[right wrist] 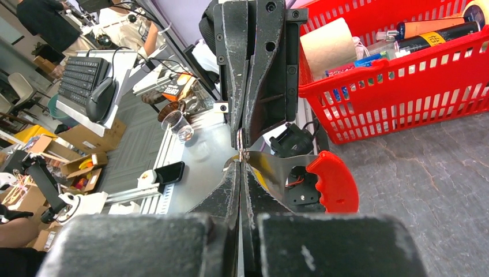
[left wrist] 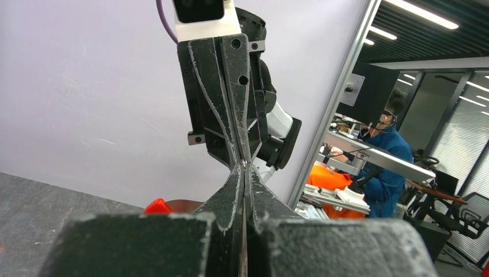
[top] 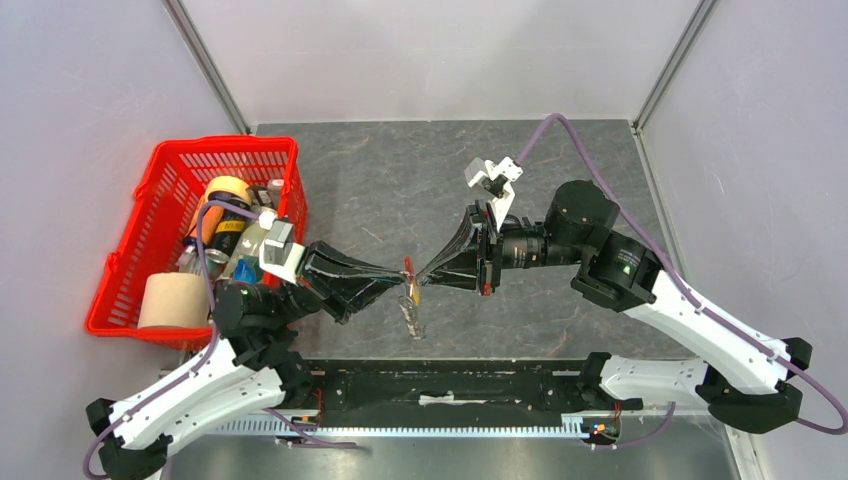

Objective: Put the keys on the keyring

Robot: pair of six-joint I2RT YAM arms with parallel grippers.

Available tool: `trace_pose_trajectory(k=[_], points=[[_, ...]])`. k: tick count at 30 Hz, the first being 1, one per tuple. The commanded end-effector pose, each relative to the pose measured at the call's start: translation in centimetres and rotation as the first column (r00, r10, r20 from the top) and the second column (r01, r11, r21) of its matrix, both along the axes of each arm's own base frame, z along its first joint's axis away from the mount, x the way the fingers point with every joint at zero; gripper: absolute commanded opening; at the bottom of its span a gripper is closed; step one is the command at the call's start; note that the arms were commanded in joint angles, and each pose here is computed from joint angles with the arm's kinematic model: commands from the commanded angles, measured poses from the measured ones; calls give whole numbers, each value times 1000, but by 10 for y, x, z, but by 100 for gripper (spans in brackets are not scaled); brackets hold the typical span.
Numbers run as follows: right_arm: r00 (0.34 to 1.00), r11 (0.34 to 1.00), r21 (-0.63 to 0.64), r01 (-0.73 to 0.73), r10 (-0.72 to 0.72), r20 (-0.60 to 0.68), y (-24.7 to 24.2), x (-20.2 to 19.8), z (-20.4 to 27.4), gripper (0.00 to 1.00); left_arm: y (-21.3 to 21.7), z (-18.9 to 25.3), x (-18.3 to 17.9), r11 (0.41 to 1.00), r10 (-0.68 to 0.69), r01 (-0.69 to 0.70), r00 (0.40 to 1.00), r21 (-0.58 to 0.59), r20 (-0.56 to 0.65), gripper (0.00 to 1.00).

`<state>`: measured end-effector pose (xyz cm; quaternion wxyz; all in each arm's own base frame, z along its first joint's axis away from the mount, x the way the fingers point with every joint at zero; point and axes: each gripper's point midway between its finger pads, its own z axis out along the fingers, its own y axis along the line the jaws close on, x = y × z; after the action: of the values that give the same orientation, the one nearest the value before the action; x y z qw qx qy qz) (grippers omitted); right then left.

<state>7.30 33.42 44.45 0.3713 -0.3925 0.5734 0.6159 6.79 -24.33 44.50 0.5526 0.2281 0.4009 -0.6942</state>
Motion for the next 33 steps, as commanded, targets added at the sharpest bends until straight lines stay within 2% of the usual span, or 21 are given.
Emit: trace_pose_trajectory(k=[1,14,31,32,33], points=[[1000,999,46,-16,15,20,0,-4,9,0,10,20,0,996,26,-23,999,-87,28,2],[1000,996,90,-25,25,11,-1,-8,13,0,14,38,-1,986,35,-25,997,-163,62,2],[999,994,98,-38,39,-4,2,-9,10,0,13,44,0,982,25,-12,997,-189,68,2],[999,995,95,-32,32,0,1,-8,10,0,13,44,-1,982,25,-11,997,-190,69,2],[1000,995,97,-26,26,9,-1,-8,13,5,13,45,-1,982,25,-11,997,-191,69,2]])
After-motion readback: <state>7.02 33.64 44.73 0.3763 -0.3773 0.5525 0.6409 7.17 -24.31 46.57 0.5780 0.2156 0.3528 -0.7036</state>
